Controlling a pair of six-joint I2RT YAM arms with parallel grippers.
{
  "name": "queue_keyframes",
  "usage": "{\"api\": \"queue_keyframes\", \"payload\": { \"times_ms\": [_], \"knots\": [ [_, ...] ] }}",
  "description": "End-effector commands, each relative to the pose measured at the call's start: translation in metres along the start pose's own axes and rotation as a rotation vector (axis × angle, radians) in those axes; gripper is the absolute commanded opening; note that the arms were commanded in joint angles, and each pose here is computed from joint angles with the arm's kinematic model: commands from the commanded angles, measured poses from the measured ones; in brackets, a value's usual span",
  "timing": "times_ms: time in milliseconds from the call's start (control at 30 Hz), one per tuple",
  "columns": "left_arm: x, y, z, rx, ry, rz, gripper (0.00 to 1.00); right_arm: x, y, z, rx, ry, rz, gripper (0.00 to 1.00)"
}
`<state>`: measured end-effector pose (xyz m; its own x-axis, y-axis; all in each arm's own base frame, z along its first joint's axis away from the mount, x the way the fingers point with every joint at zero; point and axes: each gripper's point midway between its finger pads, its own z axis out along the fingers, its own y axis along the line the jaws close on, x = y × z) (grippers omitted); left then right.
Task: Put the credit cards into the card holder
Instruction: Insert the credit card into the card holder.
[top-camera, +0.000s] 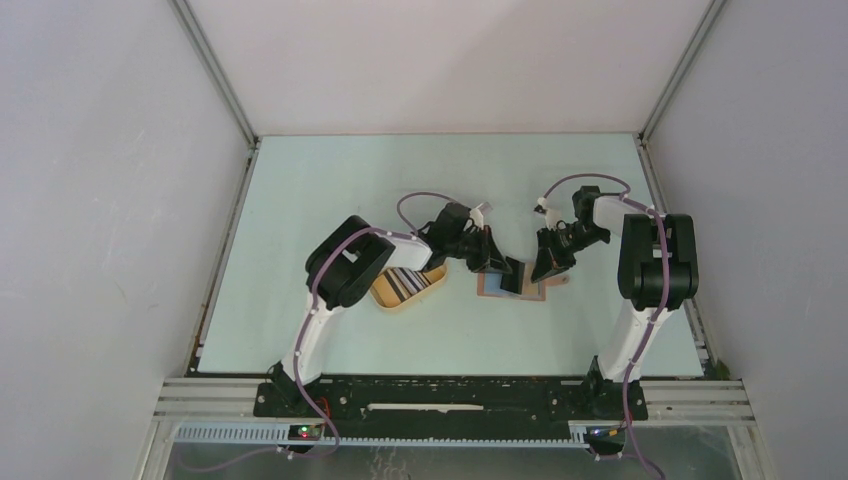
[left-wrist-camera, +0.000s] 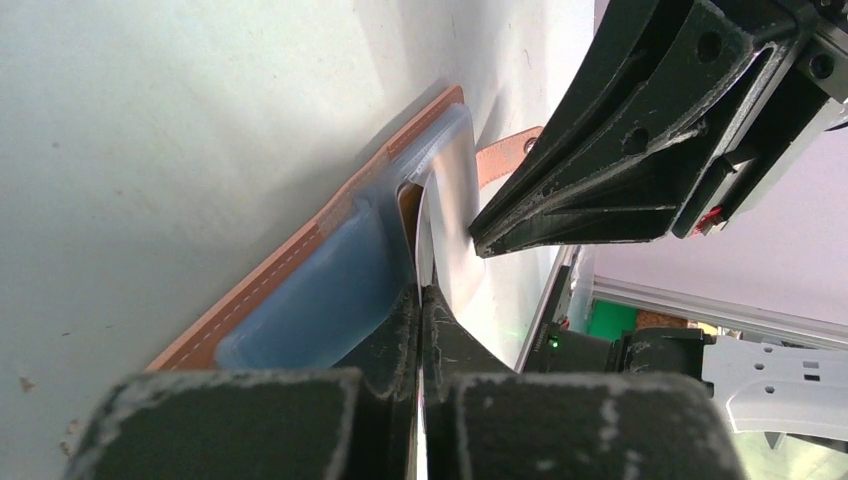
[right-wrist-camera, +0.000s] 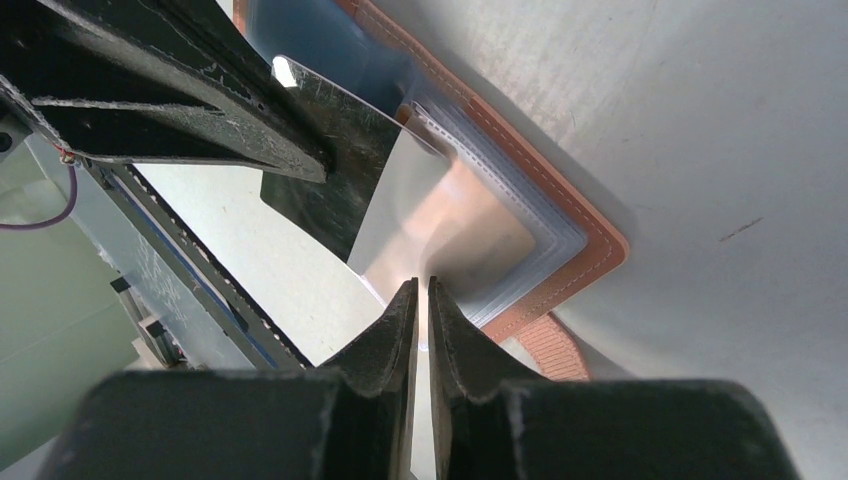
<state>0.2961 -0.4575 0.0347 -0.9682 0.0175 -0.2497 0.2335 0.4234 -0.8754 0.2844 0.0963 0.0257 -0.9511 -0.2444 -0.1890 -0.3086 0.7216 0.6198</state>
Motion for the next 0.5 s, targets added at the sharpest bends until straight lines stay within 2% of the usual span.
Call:
{"api": "queue_keyframes", "payload": {
  "times_ms": [0, 167, 300, 467],
  "knots": [
    [0.002, 0.000, 0.013, -0.012, -0.027, 0.027, 0.00, -0.005, -0.015, 0.001, 0.059, 0.001, -0.028, 0.16],
    [0.008, 0.001, 0.014, -0.012, -0.016, 0.012, 0.00, -0.007, -0.012, -0.001, 0.032, -0.016, -0.020, 0.18],
    [0.010, 0.002, 0.015, -0.010, -0.007, 0.001, 0.01, -0.016, 0.003, -0.012, -0.058, -0.066, -0.024, 0.21],
    [0.012, 0.004, 0.016, -0.010, 0.000, -0.013, 0.09, -0.028, 0.029, -0.031, -0.133, -0.152, -0.110, 0.26]
  ]
}}
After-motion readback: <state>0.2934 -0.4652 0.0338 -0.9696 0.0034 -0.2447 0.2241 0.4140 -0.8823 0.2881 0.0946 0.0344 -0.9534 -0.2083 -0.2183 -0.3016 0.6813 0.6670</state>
